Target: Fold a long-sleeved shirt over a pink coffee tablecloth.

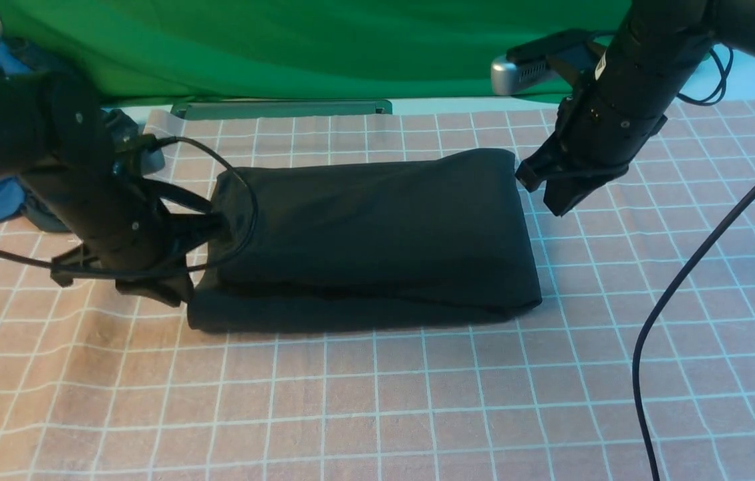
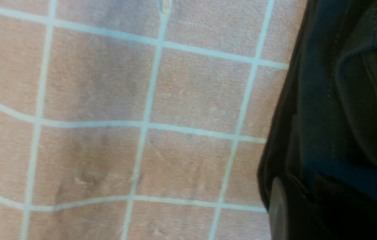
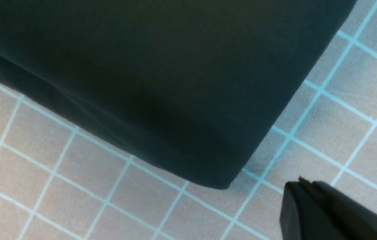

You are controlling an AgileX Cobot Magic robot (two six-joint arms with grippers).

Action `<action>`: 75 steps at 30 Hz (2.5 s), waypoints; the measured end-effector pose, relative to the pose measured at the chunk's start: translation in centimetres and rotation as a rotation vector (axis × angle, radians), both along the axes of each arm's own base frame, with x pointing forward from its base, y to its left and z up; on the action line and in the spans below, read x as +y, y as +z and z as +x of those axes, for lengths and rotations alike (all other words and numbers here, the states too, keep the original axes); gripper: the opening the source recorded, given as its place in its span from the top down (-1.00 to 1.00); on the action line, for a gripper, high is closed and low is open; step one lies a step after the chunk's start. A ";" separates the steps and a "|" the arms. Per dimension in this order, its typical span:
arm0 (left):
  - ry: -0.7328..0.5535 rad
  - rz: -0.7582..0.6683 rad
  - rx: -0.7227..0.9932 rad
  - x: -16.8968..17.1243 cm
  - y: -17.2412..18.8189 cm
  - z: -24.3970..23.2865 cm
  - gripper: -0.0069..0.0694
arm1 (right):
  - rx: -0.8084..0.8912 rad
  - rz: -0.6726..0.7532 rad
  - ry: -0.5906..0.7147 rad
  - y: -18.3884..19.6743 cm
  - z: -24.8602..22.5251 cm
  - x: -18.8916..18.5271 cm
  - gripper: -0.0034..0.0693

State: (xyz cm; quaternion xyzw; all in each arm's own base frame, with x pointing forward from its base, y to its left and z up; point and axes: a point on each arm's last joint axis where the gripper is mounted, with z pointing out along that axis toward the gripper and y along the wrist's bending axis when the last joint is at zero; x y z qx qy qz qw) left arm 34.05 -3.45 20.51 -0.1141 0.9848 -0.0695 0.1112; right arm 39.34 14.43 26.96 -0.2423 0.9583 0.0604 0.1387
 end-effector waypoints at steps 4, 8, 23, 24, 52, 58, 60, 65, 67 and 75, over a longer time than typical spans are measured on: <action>-0.003 -0.030 -0.014 -0.3 0.1 0.1 0.18 | -0.020 0.008 -0.003 0.1 0.2 0.1 0.74; 0.002 -0.036 -0.029 -0.3 -0.7 -0.1 -0.36 | -0.026 0.010 -0.002 0.1 0.2 0.1 0.71; -0.138 -0.048 0.025 -0.8 -4.2 0.5 0.27 | 0.004 0.001 -0.005 -1.0 0.6 0.1 0.52; -0.139 -0.047 0.025 -0.7 -4.2 0.5 0.27 | 0.004 0.001 -0.005 -1.0 0.6 0.1 0.51; -0.166 -0.023 -0.050 -0.6 -0.8 -0.4 0.74 | 0.323 0.057 -0.052 -10.4 1.5 1.7 -0.31; -0.139 -0.031 -0.044 -0.6 -0.7 -0.4 0.74 | 0.336 0.061 -0.010 -10.4 1.4 1.8 0.66; -0.119 -0.039 -0.044 -0.6 -0.3 -0.6 0.74 | 0.325 0.055 -0.016 -10.0 1.4 1.7 0.68; -0.088 -0.078 -0.062 -0.8 2.1 -1.8 0.74 | 0.268 0.057 -0.021 -6.8 0.1 1.1 0.68; -0.080 -0.104 -0.064 -0.9 3.3 -3.1 0.74 | 0.251 0.060 -0.020 -5.0 -1.6 0.5 0.68; -0.009 -0.195 0.031 -1.1 2.4 -8.7 0.74 | 0.391 0.017 -0.069 -6.0 -8.0 -1.7 0.68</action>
